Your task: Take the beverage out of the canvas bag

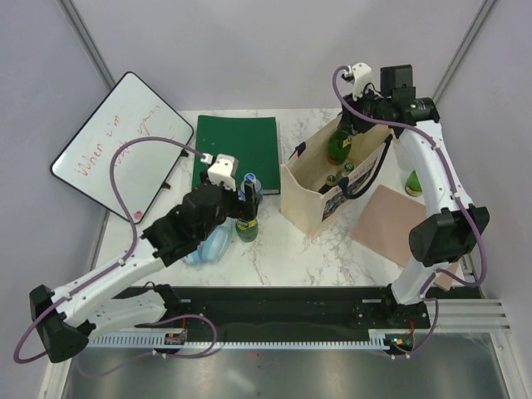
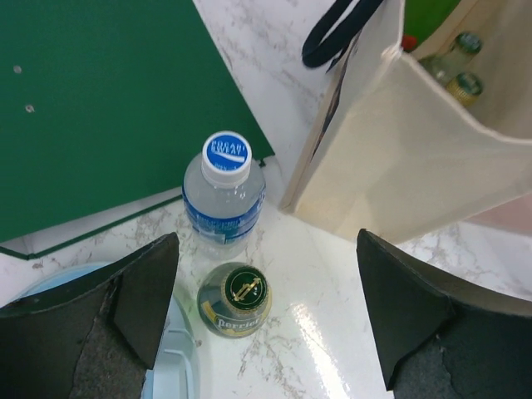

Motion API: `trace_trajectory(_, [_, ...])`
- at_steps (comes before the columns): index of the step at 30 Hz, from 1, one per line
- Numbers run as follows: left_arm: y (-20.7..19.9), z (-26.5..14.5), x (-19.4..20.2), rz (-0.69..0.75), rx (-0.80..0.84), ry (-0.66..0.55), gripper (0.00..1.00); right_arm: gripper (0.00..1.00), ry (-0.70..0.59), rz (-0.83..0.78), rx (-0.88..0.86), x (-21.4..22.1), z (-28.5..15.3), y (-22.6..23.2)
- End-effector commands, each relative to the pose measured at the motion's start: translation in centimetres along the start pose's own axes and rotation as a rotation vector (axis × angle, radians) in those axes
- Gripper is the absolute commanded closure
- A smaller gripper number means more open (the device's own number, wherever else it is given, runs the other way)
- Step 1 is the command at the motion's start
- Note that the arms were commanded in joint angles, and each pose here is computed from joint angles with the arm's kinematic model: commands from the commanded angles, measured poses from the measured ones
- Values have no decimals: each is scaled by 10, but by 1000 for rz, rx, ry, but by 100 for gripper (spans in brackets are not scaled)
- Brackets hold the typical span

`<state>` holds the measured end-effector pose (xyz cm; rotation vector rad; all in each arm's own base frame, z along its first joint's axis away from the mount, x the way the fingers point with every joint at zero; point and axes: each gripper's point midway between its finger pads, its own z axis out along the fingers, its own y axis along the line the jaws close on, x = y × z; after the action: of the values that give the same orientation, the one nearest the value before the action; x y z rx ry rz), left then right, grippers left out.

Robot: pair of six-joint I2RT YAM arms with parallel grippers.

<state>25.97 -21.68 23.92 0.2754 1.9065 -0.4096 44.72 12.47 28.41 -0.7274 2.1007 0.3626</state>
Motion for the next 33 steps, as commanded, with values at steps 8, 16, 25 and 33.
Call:
trace_trajectory(8, [-4, -40, -86, -59, 42, -201, 6, 100, -385, -99, 75, -116, -103, 0])
trace_trajectory(16, [-12, -44, -102, -40, 72, -221, 5, 100, -486, -87, 116, -143, -141, -11])
trace_trajectory(25, [-19, -42, -112, -26, 95, -226, 5, 100, -653, -81, 187, -180, -198, -28])
trace_trajectory(33, [-26, -36, -110, -20, 114, -208, 5, 100, -749, -79, 278, -196, -236, -54])
